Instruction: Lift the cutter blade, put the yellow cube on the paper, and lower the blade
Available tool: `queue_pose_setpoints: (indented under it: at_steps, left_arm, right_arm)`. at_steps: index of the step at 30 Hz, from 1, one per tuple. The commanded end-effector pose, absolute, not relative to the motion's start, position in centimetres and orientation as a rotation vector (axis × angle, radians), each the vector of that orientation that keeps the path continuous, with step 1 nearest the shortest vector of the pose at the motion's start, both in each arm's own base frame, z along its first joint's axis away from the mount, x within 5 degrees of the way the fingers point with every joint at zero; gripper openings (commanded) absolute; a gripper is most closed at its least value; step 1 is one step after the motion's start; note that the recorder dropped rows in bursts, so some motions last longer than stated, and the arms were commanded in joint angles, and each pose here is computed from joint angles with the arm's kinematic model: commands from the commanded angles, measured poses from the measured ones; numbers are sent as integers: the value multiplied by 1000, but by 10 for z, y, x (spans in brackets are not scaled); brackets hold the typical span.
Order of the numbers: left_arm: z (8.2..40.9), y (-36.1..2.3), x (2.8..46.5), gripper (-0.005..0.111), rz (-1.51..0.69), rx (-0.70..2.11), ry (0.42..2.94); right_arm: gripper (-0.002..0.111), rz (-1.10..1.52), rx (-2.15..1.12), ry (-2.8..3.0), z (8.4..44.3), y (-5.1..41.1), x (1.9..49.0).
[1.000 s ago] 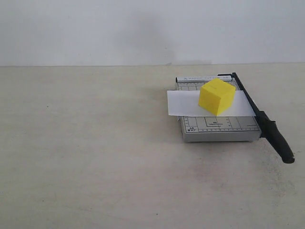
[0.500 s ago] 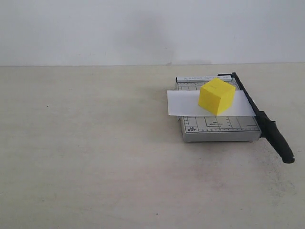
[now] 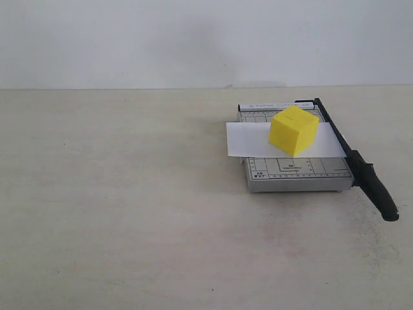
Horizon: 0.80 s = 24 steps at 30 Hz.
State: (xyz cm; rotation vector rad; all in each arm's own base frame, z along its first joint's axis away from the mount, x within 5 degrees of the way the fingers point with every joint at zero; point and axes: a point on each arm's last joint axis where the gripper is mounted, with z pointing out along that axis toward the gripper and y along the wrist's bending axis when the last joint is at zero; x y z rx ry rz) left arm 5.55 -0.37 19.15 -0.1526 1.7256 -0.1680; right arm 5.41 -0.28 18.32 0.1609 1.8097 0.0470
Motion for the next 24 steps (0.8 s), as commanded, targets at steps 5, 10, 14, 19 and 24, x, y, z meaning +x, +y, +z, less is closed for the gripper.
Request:
queue_pose_setpoints:
  at_steps: [5,10,14,19,24]
  left_arm:
    - [181,-2,53,5,-41,-49,1842]
    - [181,-6,53,5,-98,-4,1843]
    - [181,-7,53,5,-109,12,1843]
    - [181,-7,53,5,-97,37,1839]
    - [181,-7,53,5,-93,41,1837]
  right_arm:
    - [0,41,167,1798,184,-3,54]
    - [0,41,167,1798,184,-3,54]
    - [0,41,167,1798,184,-3,54]
    - [0,41,167,1798,184,-3,54]
    - [0,41,167,1798,184,-3,54]
